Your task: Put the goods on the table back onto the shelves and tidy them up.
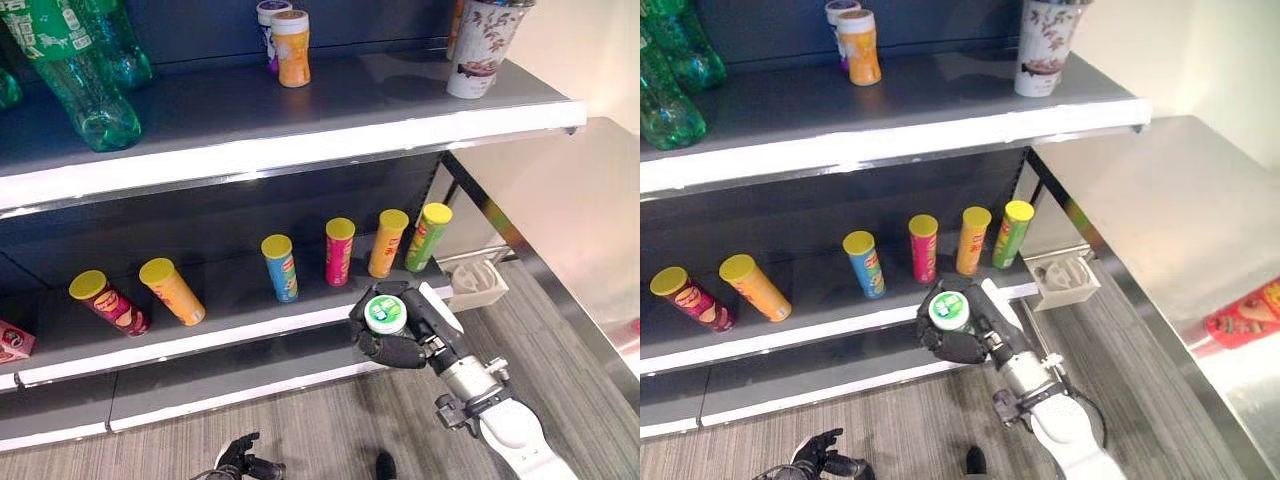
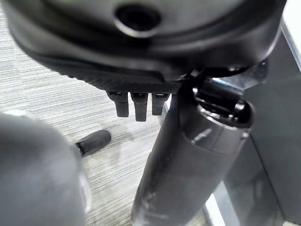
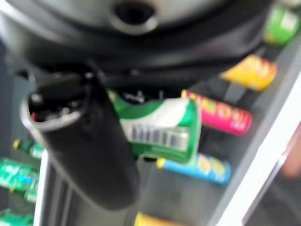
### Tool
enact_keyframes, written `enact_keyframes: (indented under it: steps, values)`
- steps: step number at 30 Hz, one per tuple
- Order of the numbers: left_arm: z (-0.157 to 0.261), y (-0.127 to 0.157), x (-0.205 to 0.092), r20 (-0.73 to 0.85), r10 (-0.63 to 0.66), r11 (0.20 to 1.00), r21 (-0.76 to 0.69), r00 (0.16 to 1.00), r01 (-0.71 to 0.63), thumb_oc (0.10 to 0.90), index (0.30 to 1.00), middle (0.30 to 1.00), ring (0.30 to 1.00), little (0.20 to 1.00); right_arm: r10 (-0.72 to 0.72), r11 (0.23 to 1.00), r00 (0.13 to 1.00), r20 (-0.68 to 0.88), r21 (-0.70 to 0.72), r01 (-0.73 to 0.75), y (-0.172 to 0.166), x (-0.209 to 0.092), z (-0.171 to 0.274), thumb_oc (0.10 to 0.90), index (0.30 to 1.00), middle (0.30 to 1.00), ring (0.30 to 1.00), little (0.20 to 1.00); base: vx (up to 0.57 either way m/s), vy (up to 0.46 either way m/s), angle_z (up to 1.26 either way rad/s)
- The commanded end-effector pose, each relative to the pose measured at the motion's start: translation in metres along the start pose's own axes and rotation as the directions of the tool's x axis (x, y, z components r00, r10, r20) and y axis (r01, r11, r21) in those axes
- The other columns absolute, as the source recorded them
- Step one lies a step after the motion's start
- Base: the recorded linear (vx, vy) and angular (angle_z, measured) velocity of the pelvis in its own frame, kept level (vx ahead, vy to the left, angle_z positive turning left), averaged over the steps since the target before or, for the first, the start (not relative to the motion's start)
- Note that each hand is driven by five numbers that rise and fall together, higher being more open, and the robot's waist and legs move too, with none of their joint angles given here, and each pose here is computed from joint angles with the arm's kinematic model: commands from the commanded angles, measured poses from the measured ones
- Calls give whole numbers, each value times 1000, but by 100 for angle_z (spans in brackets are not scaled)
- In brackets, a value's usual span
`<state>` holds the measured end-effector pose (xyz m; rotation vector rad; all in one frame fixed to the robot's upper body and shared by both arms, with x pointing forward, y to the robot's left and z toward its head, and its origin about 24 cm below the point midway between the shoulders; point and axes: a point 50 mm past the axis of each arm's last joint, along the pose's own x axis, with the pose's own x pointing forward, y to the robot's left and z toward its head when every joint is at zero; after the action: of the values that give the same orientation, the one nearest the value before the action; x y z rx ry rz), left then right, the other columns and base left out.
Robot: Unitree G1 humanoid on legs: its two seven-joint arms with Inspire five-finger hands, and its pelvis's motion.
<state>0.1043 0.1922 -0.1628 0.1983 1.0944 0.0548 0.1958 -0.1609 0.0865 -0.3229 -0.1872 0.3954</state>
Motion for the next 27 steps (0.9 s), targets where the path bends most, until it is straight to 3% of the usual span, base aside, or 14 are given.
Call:
enact_keyframes:
  steps: [1,7,13,20,27]
  values:
    - [16,13,4,56,6,998,66,998,-10,800,900,900,900,900,-16,998,933,360,65,-8,-3,9,63,400,300,300,300,300,9,67,-21]
    - [20,13,5,59,-37,986,166,998,27,800,900,900,900,900,137,988,788,601,-26,-152,-7,25,119,400,300,300,300,300,20,46,-17]
    - [19,14,5,44,-44,982,188,998,35,800,900,900,900,900,241,970,704,668,-136,-204,-17,50,155,400,300,300,300,300,18,31,0]
    - [4,14,3,-8,-28,988,152,1000,29,800,900,900,900,900,210,978,701,682,-150,-147,-34,76,178,400,300,300,300,300,15,6,6]
    - [-11,19,-1,-59,1,991,135,998,7,800,900,900,900,900,109,981,770,628,-192,19,-63,121,200,400,300,300,300,300,10,-5,11]
